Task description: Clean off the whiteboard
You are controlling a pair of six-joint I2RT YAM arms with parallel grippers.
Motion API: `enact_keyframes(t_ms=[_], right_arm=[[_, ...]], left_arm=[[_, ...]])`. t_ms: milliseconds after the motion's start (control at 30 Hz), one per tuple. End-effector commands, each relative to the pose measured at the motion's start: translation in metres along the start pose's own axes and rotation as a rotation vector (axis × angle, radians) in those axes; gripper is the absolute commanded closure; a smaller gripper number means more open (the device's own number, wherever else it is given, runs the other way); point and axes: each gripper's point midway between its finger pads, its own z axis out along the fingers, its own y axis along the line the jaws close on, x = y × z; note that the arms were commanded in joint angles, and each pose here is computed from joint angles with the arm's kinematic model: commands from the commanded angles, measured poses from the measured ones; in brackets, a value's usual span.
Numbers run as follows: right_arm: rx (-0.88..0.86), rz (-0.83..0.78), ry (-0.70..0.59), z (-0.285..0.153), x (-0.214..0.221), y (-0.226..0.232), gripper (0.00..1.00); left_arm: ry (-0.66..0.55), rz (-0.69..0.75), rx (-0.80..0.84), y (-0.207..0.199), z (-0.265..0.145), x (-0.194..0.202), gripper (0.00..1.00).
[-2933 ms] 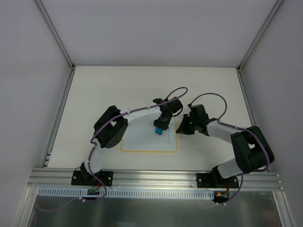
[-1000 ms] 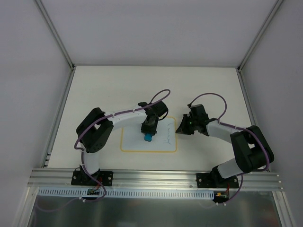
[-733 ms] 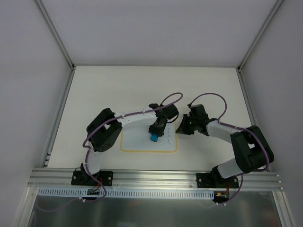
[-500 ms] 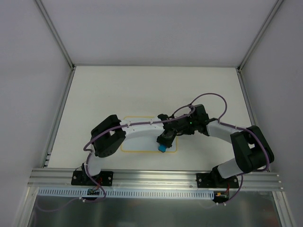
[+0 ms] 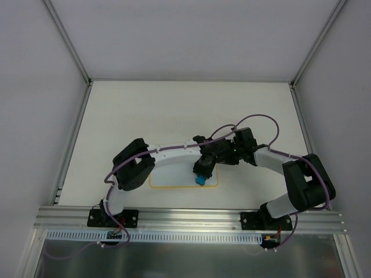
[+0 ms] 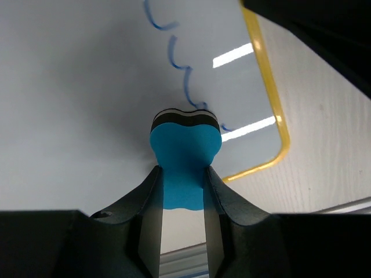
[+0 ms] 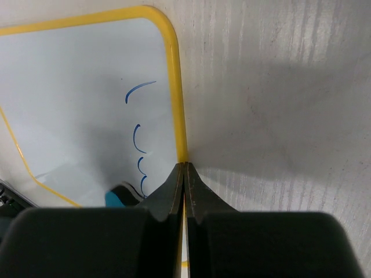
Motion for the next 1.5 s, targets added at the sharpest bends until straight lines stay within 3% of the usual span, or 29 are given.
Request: enact_keyframes(t_ms=[0,167,300,500,1000,1333,1467], right_arm=[[0.156,0.003,0.066,0.003,0.024,-0.039,1.0],[0.159,0.004,0.069,0.004,0.025,-0.04,1.0],[0.16,0.004,0.075,0.005,0.025,-0.041,1.0],[0.157,0.005,0.078,0.006,0.025,-0.04,1.0],[0.169,0.014,0.065,0.005,0.022,-0.041,1.0],[0.186,0.013,0.055,0.002,0.021,-0.043,1.0],[0.189,0.016,0.058,0.002,0.021,-0.044,1.0]], left_arm=[[-0.039,-0.041,-0.039,0.032,-0.001,-0.036,1.0],[-0.083,-0.07,-0.07,0.057,0.006,-0.076,1.0],[-0.128,-0.024,-0.061,0.052,0.011,-0.107,1.0],[-0.125,0.044,-0.05,0.047,0.03,-0.124,1.0],[0.033,0.12,0.024,0.022,0.035,-0.05,1.0],[0.123,0.049,-0.01,0.039,0.028,0.001,1.0],[0.125,0.083,0.004,0.019,0.018,0.023,1.0]])
